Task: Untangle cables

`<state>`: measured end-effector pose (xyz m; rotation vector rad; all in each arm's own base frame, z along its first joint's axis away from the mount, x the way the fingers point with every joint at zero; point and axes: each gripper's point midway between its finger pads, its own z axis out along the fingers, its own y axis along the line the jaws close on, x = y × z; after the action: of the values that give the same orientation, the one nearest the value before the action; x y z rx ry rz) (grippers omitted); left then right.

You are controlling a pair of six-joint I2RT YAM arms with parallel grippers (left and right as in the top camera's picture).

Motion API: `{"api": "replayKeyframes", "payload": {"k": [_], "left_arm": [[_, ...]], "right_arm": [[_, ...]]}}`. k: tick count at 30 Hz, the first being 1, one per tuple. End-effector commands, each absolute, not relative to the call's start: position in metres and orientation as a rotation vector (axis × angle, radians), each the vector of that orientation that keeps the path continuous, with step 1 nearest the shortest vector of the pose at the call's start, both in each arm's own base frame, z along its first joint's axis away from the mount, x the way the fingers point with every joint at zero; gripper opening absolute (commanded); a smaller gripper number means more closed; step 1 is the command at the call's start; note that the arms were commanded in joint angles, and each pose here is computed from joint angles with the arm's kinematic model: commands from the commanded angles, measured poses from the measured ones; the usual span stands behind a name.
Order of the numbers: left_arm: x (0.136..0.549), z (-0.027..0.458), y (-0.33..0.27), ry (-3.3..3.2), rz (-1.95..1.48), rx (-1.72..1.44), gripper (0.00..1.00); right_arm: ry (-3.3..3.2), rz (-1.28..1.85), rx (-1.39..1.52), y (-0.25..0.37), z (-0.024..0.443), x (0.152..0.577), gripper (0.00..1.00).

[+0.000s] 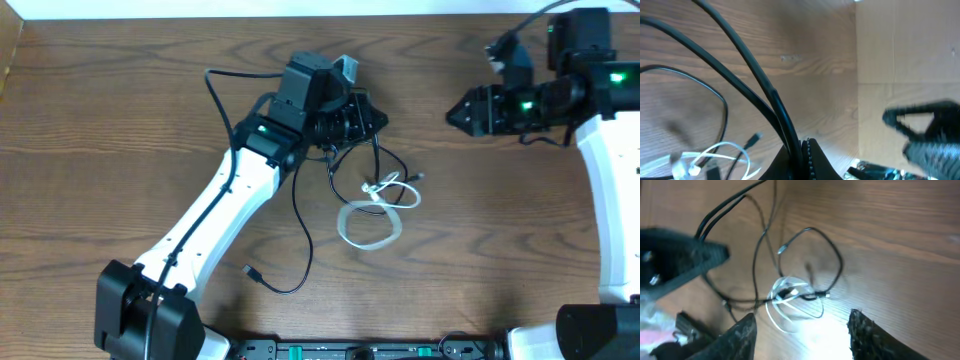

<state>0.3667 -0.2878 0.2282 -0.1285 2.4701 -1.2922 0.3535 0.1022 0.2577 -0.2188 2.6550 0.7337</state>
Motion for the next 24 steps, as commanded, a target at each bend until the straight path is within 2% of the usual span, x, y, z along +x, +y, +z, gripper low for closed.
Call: {"api": "replayKeyframes", "payload": {"k": [1,9,24], "left_arm": [[0.378,0.235,-0.275,2.452,-1.298,-0.245,0.07],[0.385,0.236,-0.266,2.445,-1.318,-0.343,0.08],[0.39,0.241,-0.266,2.419,-1.337,-0.364,0.08]], "right_arm": [[2.676,0.817,-0.25,0.123,0.253,0.346,0.52],[2.784,0.808,-0.359,0.147,0.212,0.335,0.47],[2.806,0.84,-0.535,0.174,0.152,0.332,0.5]]}}
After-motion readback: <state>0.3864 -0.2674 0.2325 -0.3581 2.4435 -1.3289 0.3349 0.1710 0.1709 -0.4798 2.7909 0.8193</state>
